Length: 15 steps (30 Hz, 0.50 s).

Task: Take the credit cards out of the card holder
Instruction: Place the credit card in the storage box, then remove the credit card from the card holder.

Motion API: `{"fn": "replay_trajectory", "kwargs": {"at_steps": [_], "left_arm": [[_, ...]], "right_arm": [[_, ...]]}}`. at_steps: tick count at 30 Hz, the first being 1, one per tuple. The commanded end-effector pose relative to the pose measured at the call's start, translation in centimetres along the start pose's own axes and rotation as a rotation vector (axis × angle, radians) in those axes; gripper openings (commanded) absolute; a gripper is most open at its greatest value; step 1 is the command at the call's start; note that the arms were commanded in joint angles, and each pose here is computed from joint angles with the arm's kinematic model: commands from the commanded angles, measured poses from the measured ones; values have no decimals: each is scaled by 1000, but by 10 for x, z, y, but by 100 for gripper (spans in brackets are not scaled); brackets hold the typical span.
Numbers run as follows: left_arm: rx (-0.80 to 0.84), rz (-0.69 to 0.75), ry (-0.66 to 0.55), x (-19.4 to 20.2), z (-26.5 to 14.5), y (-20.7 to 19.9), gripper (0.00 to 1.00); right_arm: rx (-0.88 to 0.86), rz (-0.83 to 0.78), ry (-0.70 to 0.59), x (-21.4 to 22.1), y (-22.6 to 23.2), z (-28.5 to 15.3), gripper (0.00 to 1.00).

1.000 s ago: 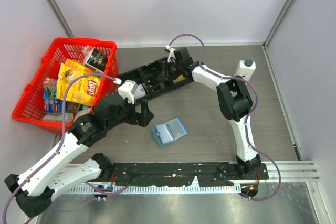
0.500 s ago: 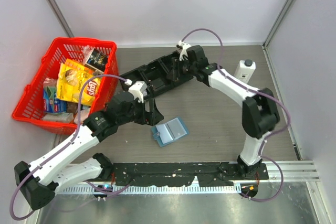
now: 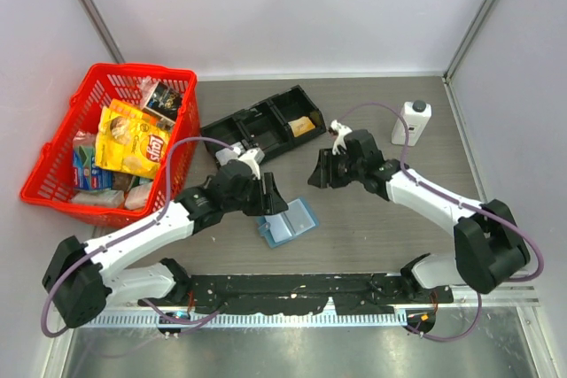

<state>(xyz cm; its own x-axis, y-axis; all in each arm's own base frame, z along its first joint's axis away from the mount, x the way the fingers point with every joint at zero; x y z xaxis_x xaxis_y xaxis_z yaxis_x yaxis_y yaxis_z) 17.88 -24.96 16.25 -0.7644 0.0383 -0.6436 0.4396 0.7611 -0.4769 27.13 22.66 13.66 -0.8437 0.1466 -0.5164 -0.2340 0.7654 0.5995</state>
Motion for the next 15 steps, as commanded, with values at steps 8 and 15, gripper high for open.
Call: {"fn": "replay_trajectory", "kwargs": {"at_steps": [8, 15], "left_arm": [[-75, -13, 86, 30, 51, 7, 38], [-151, -8, 177, 62, 66, 26, 27]], "right_arm": [[-86, 141, 41, 61, -11, -15, 45], [-124, 138, 75, 75, -10, -6, 41]]}}
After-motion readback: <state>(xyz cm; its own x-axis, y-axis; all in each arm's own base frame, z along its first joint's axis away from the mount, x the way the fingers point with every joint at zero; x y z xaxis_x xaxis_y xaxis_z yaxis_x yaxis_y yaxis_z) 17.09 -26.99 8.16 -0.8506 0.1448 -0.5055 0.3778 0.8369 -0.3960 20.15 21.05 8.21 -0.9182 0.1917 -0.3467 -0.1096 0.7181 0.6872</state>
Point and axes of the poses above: each gripper's point midway between its finger pads, its own z axis out along the fingers, its own y axis along the line the jaws close on, x = y × z, the point moved 3 cm from there along -z, back along the fingers, and after that the axes turned 12 degrees about z, right-handed, at the moved point
